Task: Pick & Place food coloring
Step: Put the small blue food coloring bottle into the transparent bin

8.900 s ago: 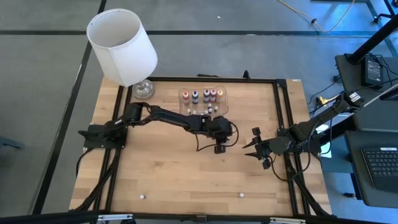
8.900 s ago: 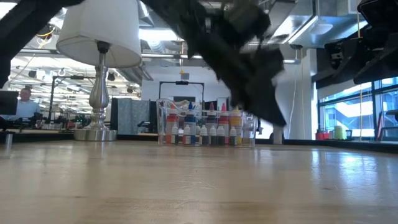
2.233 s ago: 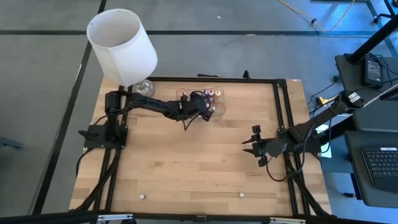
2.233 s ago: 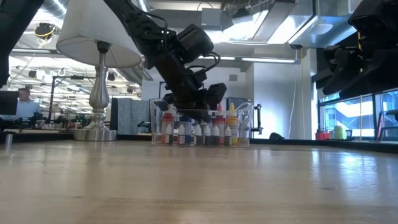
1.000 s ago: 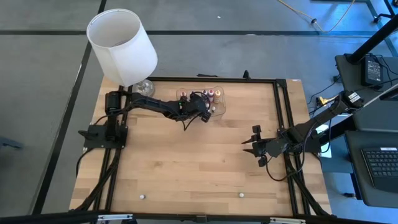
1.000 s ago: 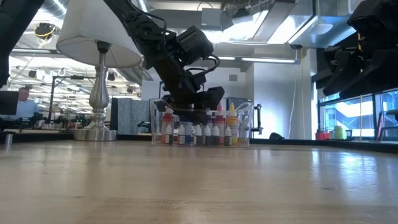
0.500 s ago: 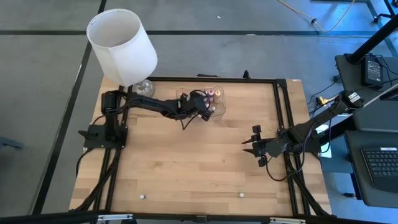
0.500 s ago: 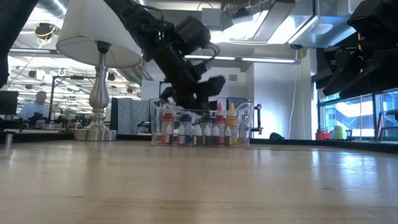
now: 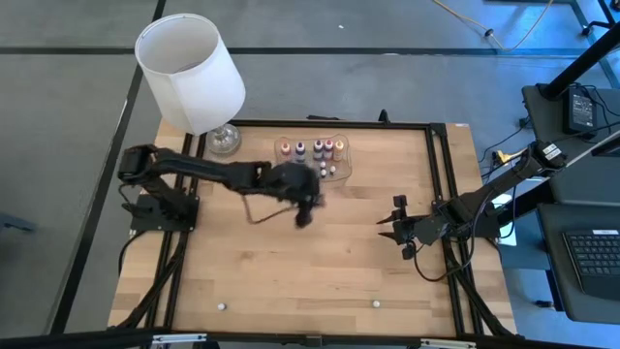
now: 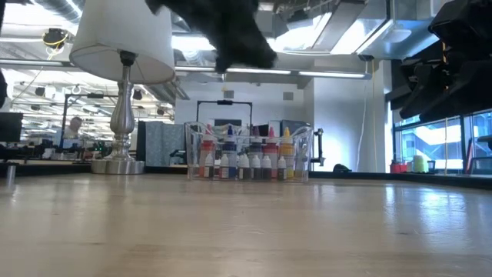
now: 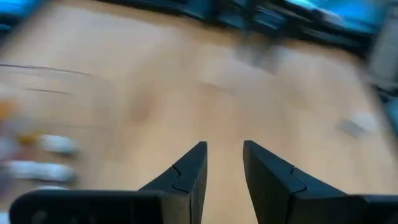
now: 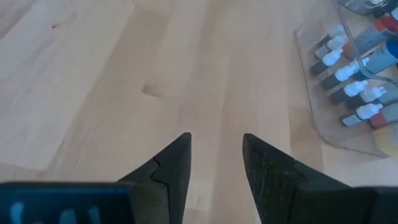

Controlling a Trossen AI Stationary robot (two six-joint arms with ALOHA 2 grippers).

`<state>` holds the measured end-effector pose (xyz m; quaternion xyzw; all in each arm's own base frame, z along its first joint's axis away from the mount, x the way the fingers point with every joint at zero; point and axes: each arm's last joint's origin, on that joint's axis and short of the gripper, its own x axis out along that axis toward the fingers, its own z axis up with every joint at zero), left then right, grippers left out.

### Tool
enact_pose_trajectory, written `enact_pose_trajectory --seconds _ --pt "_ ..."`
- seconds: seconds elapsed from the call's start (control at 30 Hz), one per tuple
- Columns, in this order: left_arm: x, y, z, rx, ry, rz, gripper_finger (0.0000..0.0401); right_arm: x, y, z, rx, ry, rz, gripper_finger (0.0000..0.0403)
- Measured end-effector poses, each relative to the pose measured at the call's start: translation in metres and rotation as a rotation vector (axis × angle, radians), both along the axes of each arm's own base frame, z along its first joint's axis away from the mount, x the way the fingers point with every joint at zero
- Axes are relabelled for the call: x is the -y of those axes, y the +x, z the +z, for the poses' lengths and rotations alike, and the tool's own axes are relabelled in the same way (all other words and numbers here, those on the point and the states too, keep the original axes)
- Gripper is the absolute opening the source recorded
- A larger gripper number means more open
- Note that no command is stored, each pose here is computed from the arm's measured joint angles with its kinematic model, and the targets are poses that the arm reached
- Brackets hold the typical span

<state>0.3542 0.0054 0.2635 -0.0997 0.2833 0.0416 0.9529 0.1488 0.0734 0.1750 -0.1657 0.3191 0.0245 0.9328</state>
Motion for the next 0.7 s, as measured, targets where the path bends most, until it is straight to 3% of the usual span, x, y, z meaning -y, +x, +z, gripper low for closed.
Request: enact_pose_trajectory --seconds 0.1,0.27,0.53,0.7 --pt "0.033 -0.008 0.005 -0.021 -0.024 -0.132 0.0100 -0.001 0.000 0.000 -0.009 0.017 0.017 0.0147" --pt "0.082 -0.021 0.000 -0.095 0.015 -0.195 0.0100 -0.002 0.000 0.000 -0.016 0.078 0.012 0.0147" --pt "0.124 -0.043 -0.011 -0.195 0.038 -0.084 0.0100 -0.006 0.005 0.006 0.051 0.157 0.032 0.0147" --pt "0.131 -0.052 -0.035 -0.164 0.090 0.013 0.0100 -0.015 0.009 0.019 0.118 0.214 0.209 0.0169"
